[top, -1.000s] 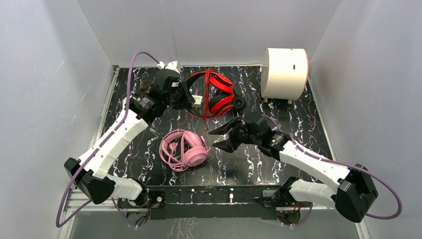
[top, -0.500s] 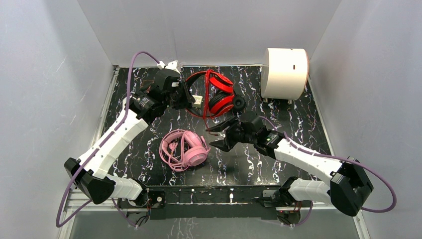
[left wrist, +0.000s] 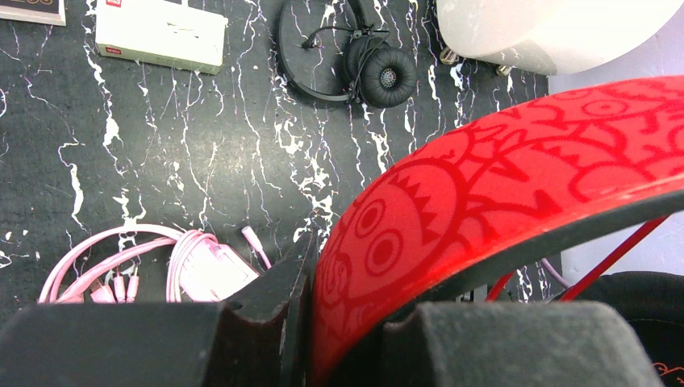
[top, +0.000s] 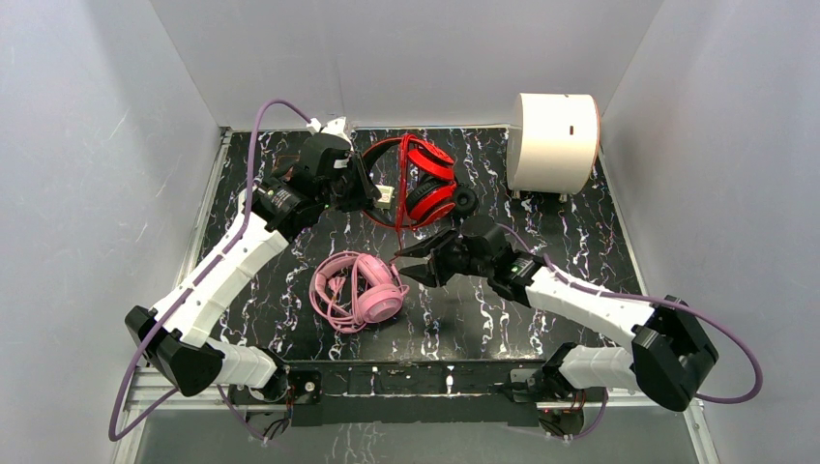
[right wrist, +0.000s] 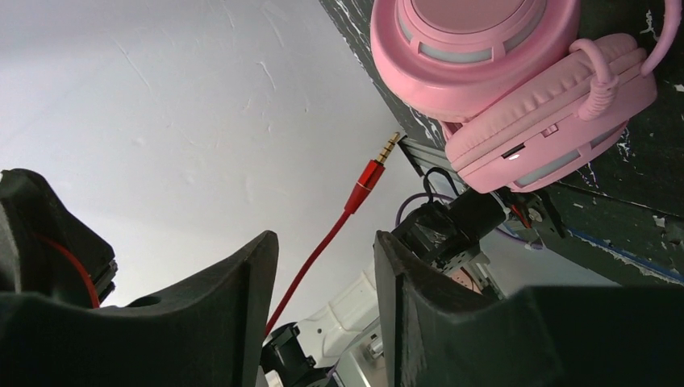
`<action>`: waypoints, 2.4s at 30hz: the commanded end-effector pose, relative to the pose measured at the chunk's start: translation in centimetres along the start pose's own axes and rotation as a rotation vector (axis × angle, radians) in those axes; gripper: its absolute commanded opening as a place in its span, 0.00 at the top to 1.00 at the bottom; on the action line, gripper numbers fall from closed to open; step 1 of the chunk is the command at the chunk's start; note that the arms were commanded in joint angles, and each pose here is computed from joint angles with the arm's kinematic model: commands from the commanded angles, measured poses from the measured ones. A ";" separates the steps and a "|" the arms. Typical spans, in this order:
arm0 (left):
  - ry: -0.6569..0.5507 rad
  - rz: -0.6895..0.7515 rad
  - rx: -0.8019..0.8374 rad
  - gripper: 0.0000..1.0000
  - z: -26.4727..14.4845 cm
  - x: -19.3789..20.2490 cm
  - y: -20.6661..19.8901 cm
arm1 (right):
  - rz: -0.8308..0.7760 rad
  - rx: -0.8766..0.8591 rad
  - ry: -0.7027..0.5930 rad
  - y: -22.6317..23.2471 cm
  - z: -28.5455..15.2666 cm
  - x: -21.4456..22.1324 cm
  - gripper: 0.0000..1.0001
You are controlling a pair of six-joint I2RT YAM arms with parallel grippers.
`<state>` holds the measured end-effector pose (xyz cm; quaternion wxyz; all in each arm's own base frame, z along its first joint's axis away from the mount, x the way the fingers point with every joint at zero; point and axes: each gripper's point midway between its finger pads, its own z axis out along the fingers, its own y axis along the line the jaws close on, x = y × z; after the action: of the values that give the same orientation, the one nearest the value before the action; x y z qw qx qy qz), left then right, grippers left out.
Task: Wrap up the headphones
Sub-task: Wrap the headphones cable around the headphones.
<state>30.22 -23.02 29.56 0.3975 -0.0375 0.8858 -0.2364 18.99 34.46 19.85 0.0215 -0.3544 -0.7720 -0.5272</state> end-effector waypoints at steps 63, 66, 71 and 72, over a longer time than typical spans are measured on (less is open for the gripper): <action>-0.424 1.584 0.393 1.00 -6.2 0.5 -5.7 | -1.500 -0.399 -0.026 15.6 -13.8 9.9 0.97; -0.422 1.585 0.310 1.00 -6.0 -0.4 -5.2 | -1.361 -0.388 0.062 14.8 -13.4 10.9 0.97; -0.440 1.595 0.206 1.00 -5.7 -1.3 -4.4 | -1.178 -0.363 0.202 13.1 -13.2 12.3 0.96; -0.448 1.592 0.189 1.00 -5.7 -1.5 -4.3 | -1.160 -0.353 0.231 12.7 -13.3 12.5 0.95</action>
<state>24.67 -27.08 36.29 0.6264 0.6025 0.4936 -0.0315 15.52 32.36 36.40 -0.3012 0.2017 -0.7722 -0.5218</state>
